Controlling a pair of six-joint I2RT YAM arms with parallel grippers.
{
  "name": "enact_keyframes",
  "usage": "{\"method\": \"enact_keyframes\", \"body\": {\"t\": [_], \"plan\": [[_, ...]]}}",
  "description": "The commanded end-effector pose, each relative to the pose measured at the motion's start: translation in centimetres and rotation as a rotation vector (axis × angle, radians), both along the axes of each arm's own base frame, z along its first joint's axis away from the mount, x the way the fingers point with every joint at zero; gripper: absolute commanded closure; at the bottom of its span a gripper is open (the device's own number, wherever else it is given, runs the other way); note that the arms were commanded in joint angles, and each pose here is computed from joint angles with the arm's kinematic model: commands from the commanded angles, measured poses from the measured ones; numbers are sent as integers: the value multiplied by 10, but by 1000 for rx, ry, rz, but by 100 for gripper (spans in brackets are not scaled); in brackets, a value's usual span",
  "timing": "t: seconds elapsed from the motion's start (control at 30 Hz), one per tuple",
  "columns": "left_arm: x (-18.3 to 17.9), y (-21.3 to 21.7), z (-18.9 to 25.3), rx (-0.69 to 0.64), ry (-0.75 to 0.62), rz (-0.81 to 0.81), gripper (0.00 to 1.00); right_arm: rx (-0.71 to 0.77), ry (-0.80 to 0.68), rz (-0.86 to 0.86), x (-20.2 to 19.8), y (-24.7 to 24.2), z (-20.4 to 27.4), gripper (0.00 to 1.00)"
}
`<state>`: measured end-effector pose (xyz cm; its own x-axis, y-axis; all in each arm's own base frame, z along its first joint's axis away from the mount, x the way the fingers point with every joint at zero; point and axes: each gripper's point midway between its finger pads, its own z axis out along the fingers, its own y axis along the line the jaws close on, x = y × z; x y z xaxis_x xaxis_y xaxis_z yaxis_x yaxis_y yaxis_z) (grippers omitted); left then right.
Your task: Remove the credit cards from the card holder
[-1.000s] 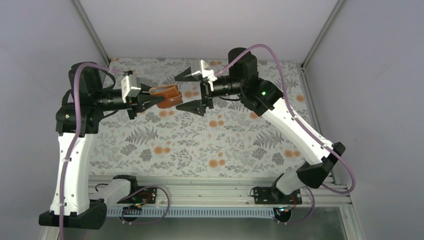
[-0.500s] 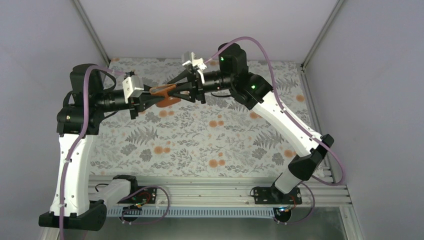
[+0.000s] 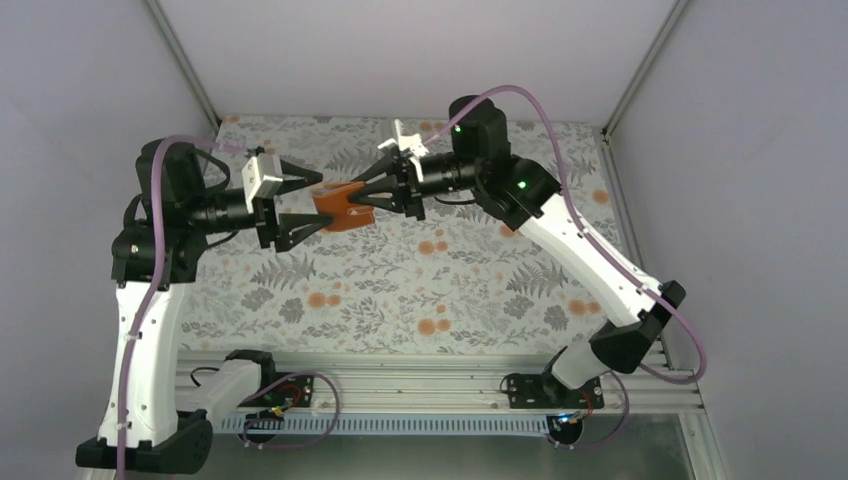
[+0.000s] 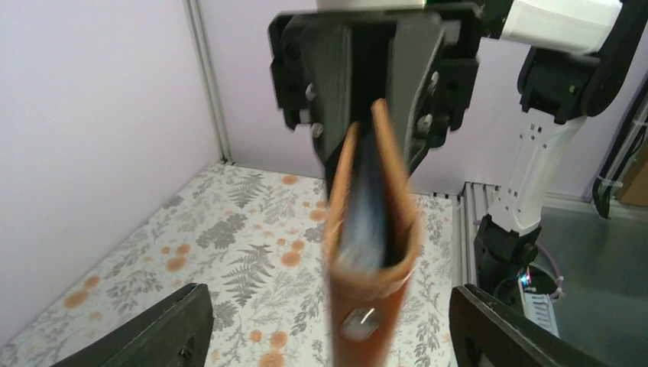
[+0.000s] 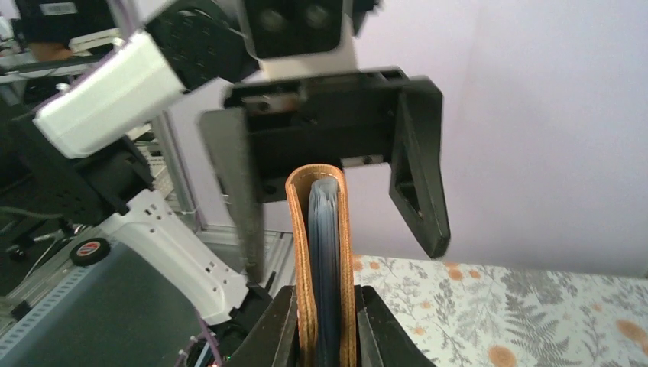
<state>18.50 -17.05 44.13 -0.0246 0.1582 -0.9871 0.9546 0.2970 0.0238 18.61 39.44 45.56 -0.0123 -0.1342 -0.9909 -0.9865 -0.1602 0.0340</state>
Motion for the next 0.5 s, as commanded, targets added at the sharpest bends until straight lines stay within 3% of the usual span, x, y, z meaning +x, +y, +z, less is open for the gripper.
{"method": "enact_keyframes", "body": {"t": [0.0,0.13,0.47], "plan": [[-14,-1,-5,-42,20,-6,28,131,-119,130,-44,-26,38,96],[-14,-2,-10,-77,24,-10,38,139,-143,111,-43,-27,35,96],[-36,-10,-8,-77,-55,-158,42,118,-125,103,-31,-16,29,96]]}}
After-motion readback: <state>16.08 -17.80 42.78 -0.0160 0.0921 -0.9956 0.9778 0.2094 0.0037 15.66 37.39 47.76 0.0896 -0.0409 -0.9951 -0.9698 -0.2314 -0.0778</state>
